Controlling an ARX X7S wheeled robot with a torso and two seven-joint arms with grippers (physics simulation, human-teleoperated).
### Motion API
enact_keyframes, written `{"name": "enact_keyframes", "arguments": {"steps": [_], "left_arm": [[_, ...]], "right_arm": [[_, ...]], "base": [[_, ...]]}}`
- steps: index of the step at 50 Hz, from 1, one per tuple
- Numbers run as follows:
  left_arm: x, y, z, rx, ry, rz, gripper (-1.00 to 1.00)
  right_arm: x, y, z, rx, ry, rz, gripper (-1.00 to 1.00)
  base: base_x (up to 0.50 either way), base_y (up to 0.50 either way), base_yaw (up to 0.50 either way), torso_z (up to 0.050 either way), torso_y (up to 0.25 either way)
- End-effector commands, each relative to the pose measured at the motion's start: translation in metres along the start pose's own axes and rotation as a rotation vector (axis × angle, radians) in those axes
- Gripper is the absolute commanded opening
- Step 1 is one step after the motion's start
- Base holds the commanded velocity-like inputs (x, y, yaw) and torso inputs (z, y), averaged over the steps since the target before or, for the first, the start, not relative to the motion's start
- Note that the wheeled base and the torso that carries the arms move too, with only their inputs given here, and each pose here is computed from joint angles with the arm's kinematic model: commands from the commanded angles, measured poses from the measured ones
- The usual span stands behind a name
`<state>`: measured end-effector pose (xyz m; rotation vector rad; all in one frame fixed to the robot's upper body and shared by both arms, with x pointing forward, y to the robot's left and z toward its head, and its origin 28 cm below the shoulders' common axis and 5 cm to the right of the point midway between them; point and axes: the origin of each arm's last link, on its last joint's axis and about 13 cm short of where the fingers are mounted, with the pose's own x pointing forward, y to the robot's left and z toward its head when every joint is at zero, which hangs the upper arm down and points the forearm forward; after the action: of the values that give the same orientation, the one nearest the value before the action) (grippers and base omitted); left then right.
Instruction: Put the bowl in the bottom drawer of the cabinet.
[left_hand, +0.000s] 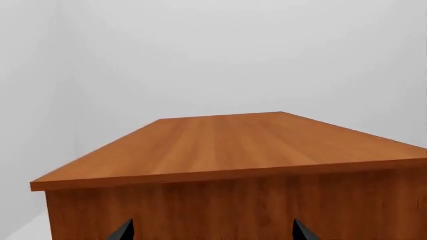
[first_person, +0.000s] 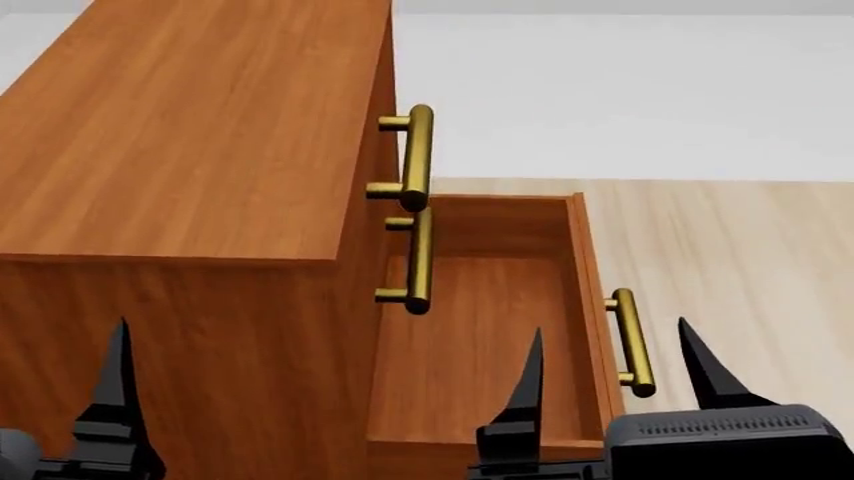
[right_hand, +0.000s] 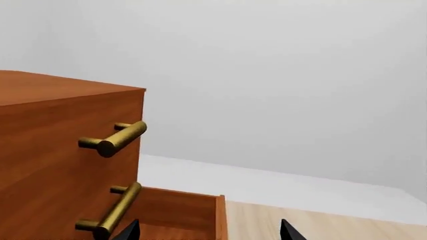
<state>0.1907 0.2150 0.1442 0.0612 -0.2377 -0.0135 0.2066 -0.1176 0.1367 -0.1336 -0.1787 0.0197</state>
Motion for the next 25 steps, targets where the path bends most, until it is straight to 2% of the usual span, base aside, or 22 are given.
{"name": "enact_keyframes", "arguments": {"steps": [1,20,25], "left_arm": [[-0.001,-0.002,0.0,-0.002,0.003,-0.011,1.0],[-0.006,-0.015,-0.004,-0.023,0.029,-0.082,1.0],[-0.008,-0.018,-0.007,-0.025,0.039,-0.098,1.0]], "right_arm": [[-0.001,-0.001,0.002,-0.001,0.002,-0.007,1.0],[-0.009,-0.013,0.006,-0.05,0.083,-0.022,1.0],[-0.015,-0.022,0.012,-0.064,0.101,-0.052,1.0]], "base": [[0.0,0.0,0.0,0.0,0.0],[0.0,0.0,0.0,0.0,0.0],[0.0,0.0,0.0,0.0,0.0]]}}
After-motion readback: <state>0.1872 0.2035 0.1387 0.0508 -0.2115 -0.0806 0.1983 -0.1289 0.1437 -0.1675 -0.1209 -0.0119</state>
